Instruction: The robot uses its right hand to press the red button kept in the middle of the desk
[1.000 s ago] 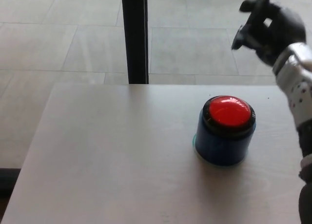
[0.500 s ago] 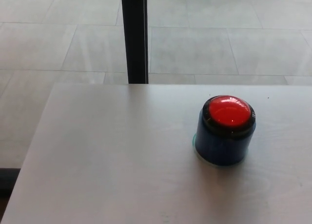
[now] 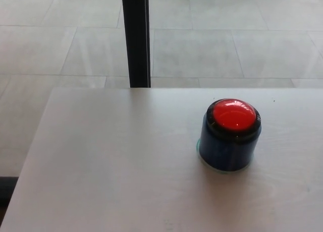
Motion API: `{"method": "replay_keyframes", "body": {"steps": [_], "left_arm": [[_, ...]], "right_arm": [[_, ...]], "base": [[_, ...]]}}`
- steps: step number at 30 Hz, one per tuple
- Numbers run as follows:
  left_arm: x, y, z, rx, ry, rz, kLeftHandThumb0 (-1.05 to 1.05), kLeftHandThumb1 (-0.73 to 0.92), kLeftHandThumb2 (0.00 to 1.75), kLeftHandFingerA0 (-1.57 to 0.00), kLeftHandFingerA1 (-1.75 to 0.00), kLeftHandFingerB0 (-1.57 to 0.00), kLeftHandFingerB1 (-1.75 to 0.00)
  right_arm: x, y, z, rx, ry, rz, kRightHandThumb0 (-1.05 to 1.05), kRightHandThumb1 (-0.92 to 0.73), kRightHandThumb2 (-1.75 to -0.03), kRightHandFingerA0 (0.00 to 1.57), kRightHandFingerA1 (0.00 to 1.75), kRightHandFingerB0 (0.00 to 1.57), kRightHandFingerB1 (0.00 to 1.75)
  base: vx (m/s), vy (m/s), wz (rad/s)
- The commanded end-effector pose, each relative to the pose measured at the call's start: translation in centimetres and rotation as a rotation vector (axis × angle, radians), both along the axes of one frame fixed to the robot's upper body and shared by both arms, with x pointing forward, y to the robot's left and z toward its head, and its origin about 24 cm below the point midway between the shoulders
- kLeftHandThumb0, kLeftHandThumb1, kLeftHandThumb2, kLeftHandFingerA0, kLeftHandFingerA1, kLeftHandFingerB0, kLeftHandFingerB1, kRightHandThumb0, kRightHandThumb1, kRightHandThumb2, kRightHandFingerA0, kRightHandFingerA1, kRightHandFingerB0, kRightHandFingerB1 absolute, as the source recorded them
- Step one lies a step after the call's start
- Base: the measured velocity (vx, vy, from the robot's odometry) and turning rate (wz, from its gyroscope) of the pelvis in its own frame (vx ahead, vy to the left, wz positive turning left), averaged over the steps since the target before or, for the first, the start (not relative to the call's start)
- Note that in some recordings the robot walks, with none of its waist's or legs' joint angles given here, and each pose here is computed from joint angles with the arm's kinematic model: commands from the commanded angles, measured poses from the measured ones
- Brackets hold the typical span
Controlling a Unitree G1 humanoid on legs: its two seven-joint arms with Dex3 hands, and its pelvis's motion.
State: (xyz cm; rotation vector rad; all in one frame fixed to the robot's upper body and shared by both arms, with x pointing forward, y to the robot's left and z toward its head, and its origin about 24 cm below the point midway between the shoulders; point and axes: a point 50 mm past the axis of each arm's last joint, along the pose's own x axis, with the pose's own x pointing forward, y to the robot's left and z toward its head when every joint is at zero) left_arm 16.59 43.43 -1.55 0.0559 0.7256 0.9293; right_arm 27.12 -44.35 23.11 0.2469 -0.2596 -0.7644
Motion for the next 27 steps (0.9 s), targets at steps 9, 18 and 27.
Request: {"method": "replay_keyframes", "body": {"steps": [9, 18, 27], "left_arm": [[-0.3, 0.2, 0.1, -0.003, -0.009, 0.004, -0.62, 0.92, 1.07, -0.11, -1.03, 0.00, -0.30], [0.0, 0.1, 0.1, 0.008, 0.002, -0.004, -0.40, 0.89, 1.42, -0.21, -0.75, 0.00, -0.62], [-0.1, 0.1, 0.0, -0.010, -0.016, 0.022, -0.63, 0.92, 1.06, -0.28, -1.24, 0.00, -0.35]], "right_arm": [[-9.9, -2.3, -14.5, 0.298, 0.050, -0.480, -0.47, -0.42, -1.20, 1.23, 1.75, 0.86, 1.54], [-13.6, -1.0, -19.4, 0.445, 0.079, -0.653, -0.46, -0.46, -1.29, 1.32, 1.75, 0.91, 1.46], [-15.0, 0.6, -22.8, 0.564, 0.186, -0.819, -0.41, -0.66, -0.99, 1.02, 1.71, 0.51, 0.93]], "base": [[0.00, 0.000, 0.00], [0.00, 0.000, 0.00], [0.00, 0.000, 0.00]]}}
